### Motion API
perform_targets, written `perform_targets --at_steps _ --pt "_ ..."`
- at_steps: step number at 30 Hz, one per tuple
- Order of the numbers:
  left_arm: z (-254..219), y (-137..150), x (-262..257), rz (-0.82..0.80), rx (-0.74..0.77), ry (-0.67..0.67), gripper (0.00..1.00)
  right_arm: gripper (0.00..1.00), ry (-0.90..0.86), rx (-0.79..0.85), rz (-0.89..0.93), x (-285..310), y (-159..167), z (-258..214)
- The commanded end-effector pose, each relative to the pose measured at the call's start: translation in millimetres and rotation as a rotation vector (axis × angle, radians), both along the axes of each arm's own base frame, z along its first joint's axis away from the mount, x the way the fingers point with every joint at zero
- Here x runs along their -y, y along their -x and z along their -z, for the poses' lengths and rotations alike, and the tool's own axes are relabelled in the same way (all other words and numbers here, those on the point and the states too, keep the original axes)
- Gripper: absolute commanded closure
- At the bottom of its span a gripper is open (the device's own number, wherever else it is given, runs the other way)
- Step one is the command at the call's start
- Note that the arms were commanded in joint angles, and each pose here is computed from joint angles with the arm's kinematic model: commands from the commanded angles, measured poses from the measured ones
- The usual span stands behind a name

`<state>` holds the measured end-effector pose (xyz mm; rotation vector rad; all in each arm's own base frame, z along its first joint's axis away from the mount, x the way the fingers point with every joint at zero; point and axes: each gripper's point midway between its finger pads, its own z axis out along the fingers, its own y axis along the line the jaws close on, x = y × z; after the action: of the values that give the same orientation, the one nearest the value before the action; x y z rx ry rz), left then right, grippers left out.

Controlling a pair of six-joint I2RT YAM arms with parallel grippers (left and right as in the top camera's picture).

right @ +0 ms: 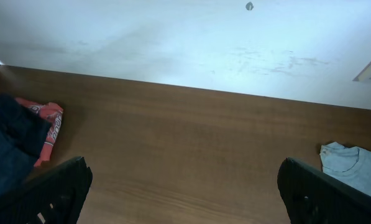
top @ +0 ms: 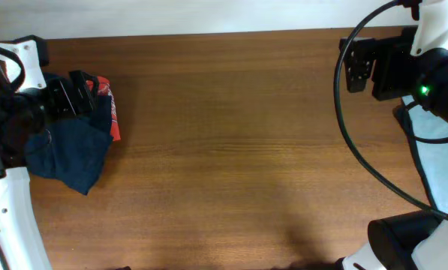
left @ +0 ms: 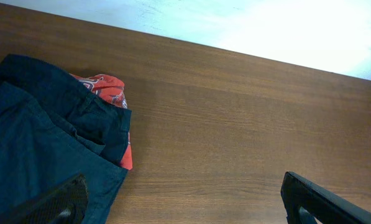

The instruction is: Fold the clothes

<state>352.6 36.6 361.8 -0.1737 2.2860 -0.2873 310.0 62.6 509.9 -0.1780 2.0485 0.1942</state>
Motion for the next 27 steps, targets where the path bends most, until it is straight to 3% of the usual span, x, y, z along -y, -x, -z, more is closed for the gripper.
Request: perform_targets --at_steps 1,19,27 --pt "-6.8 2.4 2.5 0.004 0.017 0.014 0.01 0.01 0.000 -0.016 0.013 0.2 -2.6 4.0" --pt "-6.8 2.4 2.5 0.004 0.017 0.014 0.01 0.01 0.028 -0.007 0.039 7.0 -2.9 3.2" --pt "-6.8 2.4 2.5 0.004 0.017 0.014 0.01 0.01 0.051 0.170 0.016 11.8 35.4 -39.0"
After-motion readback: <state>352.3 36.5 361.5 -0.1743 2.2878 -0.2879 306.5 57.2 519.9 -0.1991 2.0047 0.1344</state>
